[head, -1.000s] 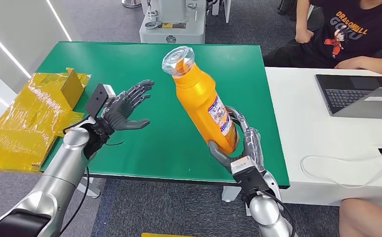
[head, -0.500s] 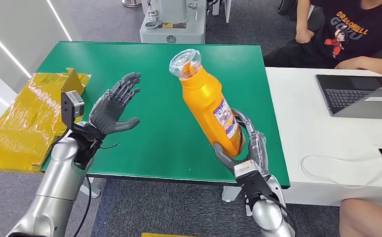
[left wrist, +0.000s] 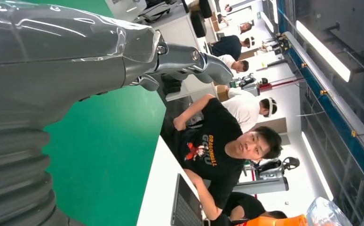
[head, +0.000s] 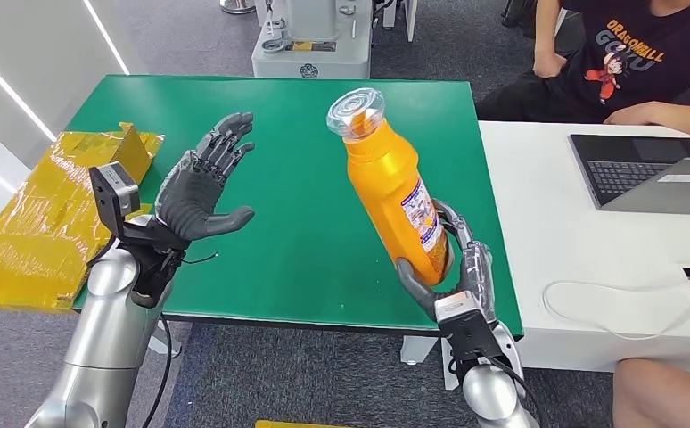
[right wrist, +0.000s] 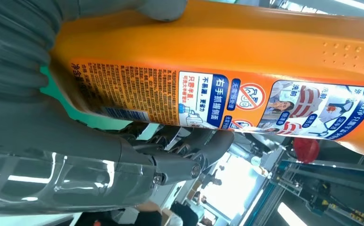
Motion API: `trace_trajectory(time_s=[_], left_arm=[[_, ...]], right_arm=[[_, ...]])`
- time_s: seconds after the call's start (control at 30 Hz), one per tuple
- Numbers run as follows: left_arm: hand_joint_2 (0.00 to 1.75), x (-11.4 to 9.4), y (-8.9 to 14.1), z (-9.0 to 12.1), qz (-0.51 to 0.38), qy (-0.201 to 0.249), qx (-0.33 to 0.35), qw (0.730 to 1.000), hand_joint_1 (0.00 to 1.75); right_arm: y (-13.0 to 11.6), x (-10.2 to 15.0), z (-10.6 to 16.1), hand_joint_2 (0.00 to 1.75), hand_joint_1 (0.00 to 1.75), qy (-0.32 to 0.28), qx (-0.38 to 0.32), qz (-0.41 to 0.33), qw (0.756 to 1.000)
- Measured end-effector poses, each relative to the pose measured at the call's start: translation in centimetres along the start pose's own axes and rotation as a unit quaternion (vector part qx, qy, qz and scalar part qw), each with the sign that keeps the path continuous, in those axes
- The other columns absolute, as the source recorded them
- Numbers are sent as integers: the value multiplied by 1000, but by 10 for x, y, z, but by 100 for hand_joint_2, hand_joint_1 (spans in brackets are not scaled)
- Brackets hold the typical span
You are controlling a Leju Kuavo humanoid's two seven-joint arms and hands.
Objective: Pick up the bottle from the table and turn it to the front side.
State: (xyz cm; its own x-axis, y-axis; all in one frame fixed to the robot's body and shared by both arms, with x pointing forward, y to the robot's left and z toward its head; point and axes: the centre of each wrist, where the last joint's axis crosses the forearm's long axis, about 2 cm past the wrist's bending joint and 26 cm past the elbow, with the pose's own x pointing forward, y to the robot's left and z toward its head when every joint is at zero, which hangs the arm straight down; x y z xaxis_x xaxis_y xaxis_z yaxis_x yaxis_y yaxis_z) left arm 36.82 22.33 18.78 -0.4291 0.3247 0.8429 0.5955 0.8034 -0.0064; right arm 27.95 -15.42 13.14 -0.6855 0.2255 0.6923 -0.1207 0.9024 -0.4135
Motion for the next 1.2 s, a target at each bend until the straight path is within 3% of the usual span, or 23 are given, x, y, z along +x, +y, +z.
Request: trace_trajectory(time_s=[0.37, 0.63, 0.9, 1.2], left_arm=[[175, -13, -32, -16, 70, 57, -65, 994, 0], [175, -23, -50, -24, 69, 96, -103, 988, 0], [175, -23, -61, -37, 66, 106, -128, 984, 0], [175, -17, -76, -69, 65, 147, -143, 976, 0]], right_arm=[[-22, -34, 28, 175, 175, 39, -7, 57, 998], [-22, -40, 36, 175, 175, 53, -4, 63, 997], [-22, -43, 39, 175, 175, 61, -1, 63, 996], [-22, -48, 34, 175, 175, 61, 1, 65, 996]])
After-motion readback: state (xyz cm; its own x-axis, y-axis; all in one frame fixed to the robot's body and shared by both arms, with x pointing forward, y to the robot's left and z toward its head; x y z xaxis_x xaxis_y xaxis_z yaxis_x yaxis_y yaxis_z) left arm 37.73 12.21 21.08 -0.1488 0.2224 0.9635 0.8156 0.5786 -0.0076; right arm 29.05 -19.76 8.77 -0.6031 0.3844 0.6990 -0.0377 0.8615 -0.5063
